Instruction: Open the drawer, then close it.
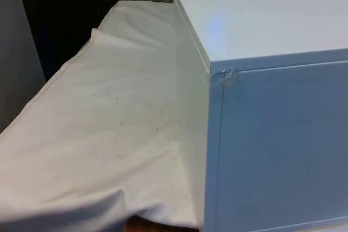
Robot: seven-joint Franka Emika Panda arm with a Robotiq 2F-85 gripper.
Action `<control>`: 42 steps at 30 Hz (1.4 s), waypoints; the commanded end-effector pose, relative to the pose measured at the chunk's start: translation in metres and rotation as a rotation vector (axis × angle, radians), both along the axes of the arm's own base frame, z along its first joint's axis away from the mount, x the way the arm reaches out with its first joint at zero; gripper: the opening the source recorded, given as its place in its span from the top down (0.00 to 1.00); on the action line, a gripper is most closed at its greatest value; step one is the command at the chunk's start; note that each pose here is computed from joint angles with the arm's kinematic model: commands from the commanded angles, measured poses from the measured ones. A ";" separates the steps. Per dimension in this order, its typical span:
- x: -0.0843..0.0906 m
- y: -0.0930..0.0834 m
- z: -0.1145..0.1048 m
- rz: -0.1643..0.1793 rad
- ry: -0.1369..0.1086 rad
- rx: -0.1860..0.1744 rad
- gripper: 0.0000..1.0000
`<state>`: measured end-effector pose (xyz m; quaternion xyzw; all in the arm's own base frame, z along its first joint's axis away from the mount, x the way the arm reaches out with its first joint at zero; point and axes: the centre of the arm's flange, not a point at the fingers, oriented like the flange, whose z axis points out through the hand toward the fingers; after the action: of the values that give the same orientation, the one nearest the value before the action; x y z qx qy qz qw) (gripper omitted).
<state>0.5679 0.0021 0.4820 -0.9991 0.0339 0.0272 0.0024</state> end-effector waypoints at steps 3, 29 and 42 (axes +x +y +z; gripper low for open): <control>0.001 0.000 -0.001 0.001 0.000 0.006 0.00; -0.042 0.007 0.010 0.020 0.000 0.012 0.00; -0.059 0.017 0.023 0.049 -0.034 0.001 0.00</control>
<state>0.5103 0.0168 0.5036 -0.9998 0.0086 0.0188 0.0061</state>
